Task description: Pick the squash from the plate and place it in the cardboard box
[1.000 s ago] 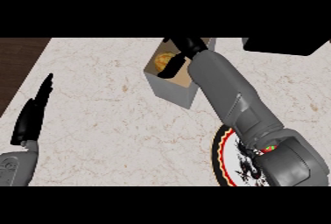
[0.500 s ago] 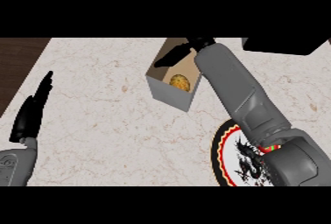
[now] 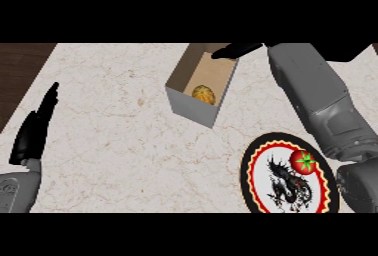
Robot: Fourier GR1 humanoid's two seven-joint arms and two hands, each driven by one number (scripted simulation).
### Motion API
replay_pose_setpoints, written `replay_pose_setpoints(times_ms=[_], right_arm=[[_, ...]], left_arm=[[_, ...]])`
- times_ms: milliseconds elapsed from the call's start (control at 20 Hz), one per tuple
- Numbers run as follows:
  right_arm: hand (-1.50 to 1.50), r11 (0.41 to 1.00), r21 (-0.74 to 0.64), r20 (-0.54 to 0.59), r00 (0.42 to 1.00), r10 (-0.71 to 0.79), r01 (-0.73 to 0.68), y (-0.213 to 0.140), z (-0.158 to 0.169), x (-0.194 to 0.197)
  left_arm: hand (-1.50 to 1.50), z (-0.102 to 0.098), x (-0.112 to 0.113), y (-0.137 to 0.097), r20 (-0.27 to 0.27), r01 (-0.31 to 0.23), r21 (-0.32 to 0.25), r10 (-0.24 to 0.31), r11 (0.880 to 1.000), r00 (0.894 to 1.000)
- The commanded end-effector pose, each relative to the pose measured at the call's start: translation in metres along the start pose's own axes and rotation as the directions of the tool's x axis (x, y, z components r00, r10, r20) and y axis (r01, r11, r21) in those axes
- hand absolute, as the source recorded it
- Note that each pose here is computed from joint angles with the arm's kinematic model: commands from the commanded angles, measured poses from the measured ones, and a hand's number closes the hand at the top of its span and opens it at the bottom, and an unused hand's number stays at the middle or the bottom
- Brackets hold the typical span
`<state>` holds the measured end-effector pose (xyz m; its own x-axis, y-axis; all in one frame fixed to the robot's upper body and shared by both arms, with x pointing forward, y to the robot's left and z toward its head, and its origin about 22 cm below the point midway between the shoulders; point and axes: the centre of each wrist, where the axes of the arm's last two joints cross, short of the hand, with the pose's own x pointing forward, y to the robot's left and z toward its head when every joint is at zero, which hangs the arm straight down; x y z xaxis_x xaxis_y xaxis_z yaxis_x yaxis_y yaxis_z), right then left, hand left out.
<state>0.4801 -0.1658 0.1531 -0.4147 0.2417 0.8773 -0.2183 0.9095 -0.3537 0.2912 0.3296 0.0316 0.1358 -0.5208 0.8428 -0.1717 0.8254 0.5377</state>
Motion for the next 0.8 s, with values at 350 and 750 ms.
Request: replay_pose_setpoints(times_ms=[350,750], right_arm=[[-1.50,0.994,-0.104,-0.050,0.998,0.030,-0.035,-0.125,0.055,-0.022],[-1.50,0.996,-0.028,-0.058,0.995,0.080,-0.082,-0.187,0.088,-0.015]], left_arm=[[0.00,0.005,-0.010,-0.002,0.001,-0.006,0.003,0.006,1.000,1.000],[0.00,0.002,-0.003,-0.002,0.021,-0.008,-0.008,0.008,1.000,1.000]])
